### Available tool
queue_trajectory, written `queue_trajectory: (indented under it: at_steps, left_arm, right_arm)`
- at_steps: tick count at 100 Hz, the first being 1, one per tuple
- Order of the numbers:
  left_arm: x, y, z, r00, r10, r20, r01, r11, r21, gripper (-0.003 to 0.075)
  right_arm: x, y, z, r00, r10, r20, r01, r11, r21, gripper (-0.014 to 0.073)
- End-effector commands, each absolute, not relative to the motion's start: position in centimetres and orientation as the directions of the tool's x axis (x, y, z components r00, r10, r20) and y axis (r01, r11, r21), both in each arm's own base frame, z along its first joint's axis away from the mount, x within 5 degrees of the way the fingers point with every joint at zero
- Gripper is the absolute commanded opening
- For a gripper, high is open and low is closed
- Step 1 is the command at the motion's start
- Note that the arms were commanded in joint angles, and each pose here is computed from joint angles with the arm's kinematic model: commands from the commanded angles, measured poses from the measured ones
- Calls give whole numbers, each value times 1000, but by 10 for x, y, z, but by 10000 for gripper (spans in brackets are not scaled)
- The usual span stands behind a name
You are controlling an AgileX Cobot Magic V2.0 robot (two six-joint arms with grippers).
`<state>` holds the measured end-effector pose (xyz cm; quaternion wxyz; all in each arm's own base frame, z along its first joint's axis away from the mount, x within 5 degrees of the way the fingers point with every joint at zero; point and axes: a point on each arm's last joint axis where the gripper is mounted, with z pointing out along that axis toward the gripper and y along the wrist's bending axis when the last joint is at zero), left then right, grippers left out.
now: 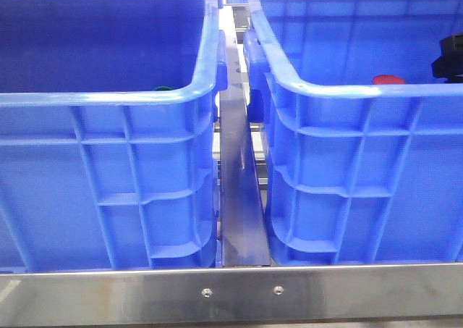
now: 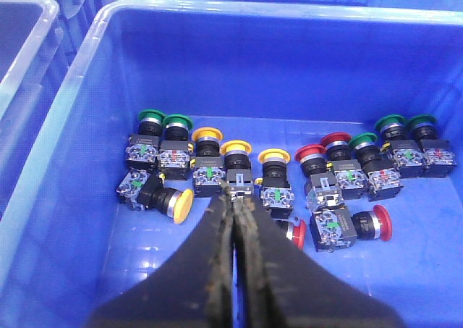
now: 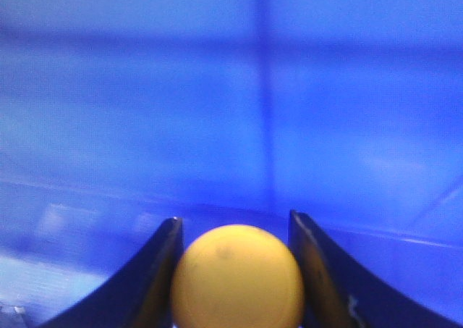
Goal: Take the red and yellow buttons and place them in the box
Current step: 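Lower the yellow button into the other bin and open the right gripper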
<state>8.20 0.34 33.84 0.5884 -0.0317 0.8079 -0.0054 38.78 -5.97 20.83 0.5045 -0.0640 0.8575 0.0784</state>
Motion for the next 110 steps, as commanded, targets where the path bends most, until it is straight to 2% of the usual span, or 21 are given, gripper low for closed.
queue_trajectory:
  at_steps: [1, 33, 43, 57, 64, 85, 110]
  left_arm:
    - [84, 2, 353, -215, -49, -975, -22, 999, -45, -19]
    - [84, 2, 353, -215, -49, -975, -22, 999, -45, -19]
    - [84, 2, 353, -215, -49, -975, -22, 999, -45, -19]
    - [84, 2, 353, -215, -49, -975, -22, 999, -45, -19]
    - [84, 2, 353, -215, -49, -975, -22, 999, -45, -19]
    - [84, 2, 353, -215, -49, -975, -22, 999, -45, -19]
    - [84, 2, 353, -215, -49, -975, -22, 999, -45, -19]
  right_arm:
    - [392, -61, 231, -395, 59, -917, -167, 977, 135, 256]
    - [381, -59, 211, -458, 74, -886, -153, 975, 161, 265]
    - [380, -58, 215, -449, 72, -891, -155, 976, 156, 357]
    - [377, -57, 229, -418, 65, -906, -159, 977, 143, 531]
    - [374, -57, 237, -399, 60, -915, -161, 978, 135, 575]
    - [358, -55, 272, -326, 55, -944, -144, 984, 107, 584]
    - [305, -44, 313, -242, 60, -968, -83, 993, 82, 582]
